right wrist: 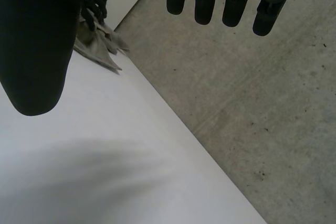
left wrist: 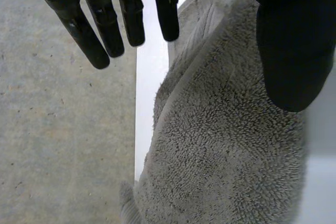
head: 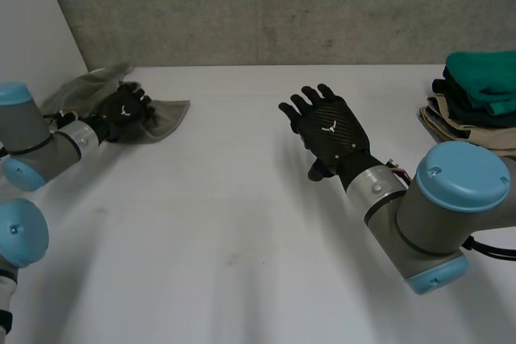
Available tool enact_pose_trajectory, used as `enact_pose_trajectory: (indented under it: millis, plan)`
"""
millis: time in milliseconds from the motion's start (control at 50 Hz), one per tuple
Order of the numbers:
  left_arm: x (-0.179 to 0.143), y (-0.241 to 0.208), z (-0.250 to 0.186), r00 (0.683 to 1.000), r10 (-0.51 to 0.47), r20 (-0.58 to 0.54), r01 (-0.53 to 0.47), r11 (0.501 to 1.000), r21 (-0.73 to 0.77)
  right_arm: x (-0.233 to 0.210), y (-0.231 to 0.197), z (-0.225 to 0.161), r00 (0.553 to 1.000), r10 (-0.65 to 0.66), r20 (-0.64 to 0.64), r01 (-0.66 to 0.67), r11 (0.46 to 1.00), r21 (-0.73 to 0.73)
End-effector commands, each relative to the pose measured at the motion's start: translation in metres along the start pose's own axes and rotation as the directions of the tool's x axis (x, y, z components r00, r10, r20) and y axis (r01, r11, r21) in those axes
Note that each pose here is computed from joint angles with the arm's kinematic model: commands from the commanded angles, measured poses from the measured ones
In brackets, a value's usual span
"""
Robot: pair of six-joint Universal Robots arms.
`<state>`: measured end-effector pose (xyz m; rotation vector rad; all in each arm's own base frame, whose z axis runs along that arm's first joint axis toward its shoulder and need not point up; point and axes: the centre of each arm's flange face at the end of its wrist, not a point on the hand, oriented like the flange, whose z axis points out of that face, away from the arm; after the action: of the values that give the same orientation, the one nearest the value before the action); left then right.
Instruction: Fold the laundry.
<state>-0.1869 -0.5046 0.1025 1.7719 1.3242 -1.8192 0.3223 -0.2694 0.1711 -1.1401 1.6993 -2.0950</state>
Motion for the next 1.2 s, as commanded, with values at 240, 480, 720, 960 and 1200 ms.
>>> enact_pose_trajectory:
  millis: [240,480,720,960,1200]
  plan:
    - [0.000,0.002,-0.010,0.998,-0.027,-0.055,0.028,0.999,0.026,0.003,0.000,0.001,1.000,-0.003,-0.007,0.003,1.000,0.001]
    - [-0.014,-0.012,-0.008,0.999,0.005,-0.032,-0.004,1.000,0.031,0.004,0.000,0.002,1.000,-0.004,-0.015,0.004,1.000,0.003]
    - [-0.072,-0.090,-0.022,0.956,-0.295,0.007,0.294,0.954,0.062,0.011,0.000,0.004,0.999,-0.006,-0.032,0.006,1.000,0.003]
    - [-0.176,-0.211,-0.079,0.784,-0.612,0.100,0.544,0.756,0.365,0.021,-0.002,0.007,0.998,-0.003,-0.057,0.003,1.000,0.007]
    - [-0.180,-0.224,-0.080,0.596,-0.794,0.123,0.668,0.575,0.472,0.043,-0.008,0.011,0.990,0.058,-0.132,-0.057,0.998,0.012]
